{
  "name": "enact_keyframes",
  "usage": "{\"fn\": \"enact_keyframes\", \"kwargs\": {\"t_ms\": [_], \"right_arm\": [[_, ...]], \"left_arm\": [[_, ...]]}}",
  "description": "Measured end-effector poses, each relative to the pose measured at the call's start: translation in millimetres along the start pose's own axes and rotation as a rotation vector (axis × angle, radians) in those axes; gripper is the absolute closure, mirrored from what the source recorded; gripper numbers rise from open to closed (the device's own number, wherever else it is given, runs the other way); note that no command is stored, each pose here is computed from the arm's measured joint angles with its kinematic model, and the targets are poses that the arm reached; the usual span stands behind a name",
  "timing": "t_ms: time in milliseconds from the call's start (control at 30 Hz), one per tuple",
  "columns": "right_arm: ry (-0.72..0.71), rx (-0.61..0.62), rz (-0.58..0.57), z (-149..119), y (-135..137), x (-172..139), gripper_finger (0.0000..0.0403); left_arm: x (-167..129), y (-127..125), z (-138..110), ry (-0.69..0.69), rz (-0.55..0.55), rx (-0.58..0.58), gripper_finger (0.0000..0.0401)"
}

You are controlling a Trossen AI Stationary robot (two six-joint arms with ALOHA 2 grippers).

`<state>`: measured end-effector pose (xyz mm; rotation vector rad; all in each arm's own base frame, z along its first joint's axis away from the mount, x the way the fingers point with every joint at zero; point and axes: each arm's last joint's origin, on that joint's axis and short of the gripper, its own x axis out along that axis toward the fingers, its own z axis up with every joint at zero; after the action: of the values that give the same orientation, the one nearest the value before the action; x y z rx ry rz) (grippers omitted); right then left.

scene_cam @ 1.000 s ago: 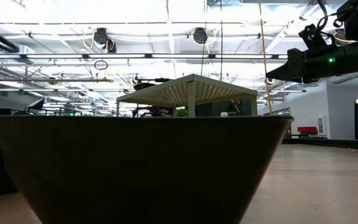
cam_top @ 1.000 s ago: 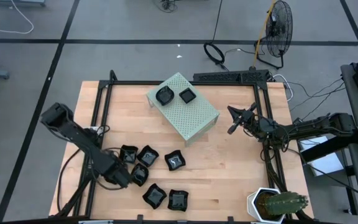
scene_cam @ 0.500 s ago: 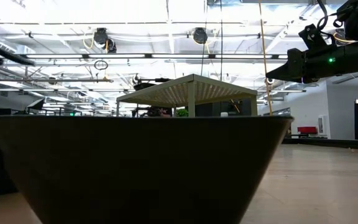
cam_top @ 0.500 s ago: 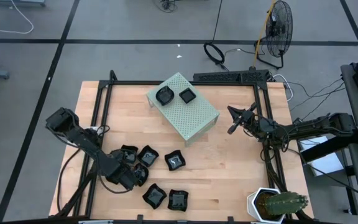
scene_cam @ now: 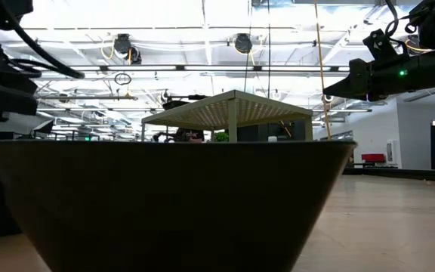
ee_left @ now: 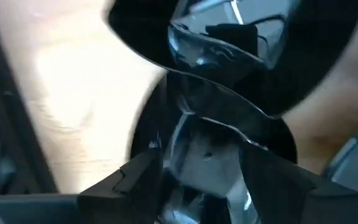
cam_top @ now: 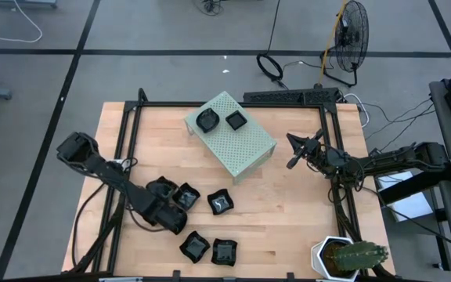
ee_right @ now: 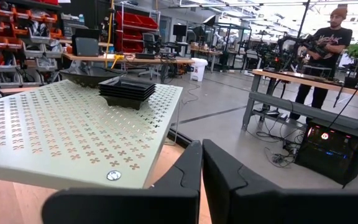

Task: Pick & Place Mini shaped plates
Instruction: Stack the leaf-shaped plate on top of the other leaf-shaped plate on the shelf

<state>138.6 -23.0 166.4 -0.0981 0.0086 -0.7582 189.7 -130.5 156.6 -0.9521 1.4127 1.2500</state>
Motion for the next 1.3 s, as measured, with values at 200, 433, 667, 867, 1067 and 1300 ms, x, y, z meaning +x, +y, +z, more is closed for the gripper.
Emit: {"fn": "enact_keyframes", "kwargs": {"t_ms": [200,433,667,867,1067,1300], "right_arm": [[0.000,0.000,0.000,0.0,0.0,0.1,0.0399],[0.000,0.000,-0.001,0.0,0.0,0.1,0.0399],[0.000,0.000,-0.001,-0.1,0.0,0.0,0.0399],[0.000,0.000,-0.001,-0.1,0.0,0.0,0.0399],[0.000,0.000,0.000,0.0,0.0,0.0,0.0399],[0.000,0.000,0.000,0.0,0.0,0.0,0.0399]], "left_arm": [[-11.8,13.6,2.7,-0.023,0.002,-0.051,0.0207],[-4.9,23.6,-2.8,-0.049,0.041,-0.057,0.0192],[15.9,23.4,-6.6,0.010,-0.019,-0.033,0.0187],[18.5,23.3,-6.3,0.022,-0.035,-0.032,0.0187],[11.7,25.5,-6.2,0.059,-0.077,-0.016,0.0206],[5.0,28.7,-5.2,0.078,-0.110,-0.032,0.0292]]}}
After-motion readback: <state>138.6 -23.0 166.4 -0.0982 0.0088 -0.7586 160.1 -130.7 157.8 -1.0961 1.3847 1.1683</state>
